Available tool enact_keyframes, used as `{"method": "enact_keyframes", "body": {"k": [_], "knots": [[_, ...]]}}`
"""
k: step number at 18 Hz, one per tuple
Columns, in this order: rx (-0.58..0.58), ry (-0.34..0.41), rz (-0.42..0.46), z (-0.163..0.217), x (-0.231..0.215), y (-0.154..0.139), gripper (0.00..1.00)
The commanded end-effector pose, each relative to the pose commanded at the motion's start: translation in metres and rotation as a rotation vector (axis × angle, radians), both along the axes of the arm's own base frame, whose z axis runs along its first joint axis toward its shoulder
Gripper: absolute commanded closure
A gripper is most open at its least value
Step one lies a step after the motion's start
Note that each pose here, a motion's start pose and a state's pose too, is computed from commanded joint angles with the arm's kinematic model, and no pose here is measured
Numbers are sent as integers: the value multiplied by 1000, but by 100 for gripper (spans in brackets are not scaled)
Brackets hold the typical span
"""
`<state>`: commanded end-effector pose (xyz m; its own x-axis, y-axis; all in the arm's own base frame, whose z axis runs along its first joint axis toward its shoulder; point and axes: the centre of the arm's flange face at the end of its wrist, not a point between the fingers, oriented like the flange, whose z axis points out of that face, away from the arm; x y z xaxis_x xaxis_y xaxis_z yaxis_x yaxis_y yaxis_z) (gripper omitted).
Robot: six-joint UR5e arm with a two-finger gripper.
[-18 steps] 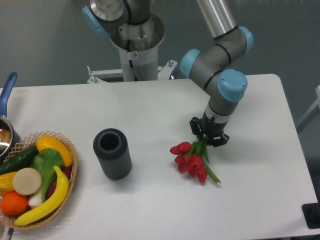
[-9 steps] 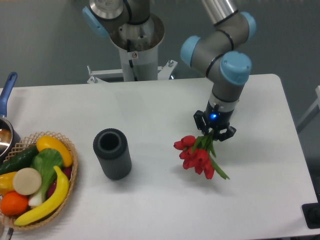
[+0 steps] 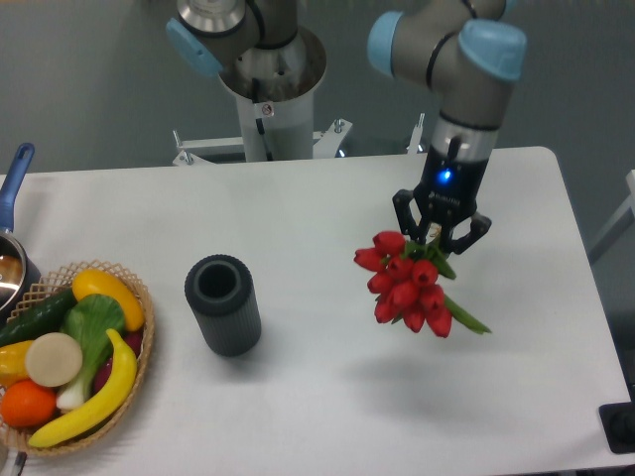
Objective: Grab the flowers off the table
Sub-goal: 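Lift the grasped tulip bundle up off the table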
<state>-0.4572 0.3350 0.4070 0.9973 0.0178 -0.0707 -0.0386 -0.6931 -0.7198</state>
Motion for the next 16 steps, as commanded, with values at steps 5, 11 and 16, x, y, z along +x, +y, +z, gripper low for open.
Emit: {"method": "enact_keyframes", "body": {"k": [5, 11, 16], "knots": [[152, -51, 25, 19, -8, -18, 71], [253, -71, 34, 28, -18, -35, 71], [255, -71, 33, 28, -18, -35, 71]]}}
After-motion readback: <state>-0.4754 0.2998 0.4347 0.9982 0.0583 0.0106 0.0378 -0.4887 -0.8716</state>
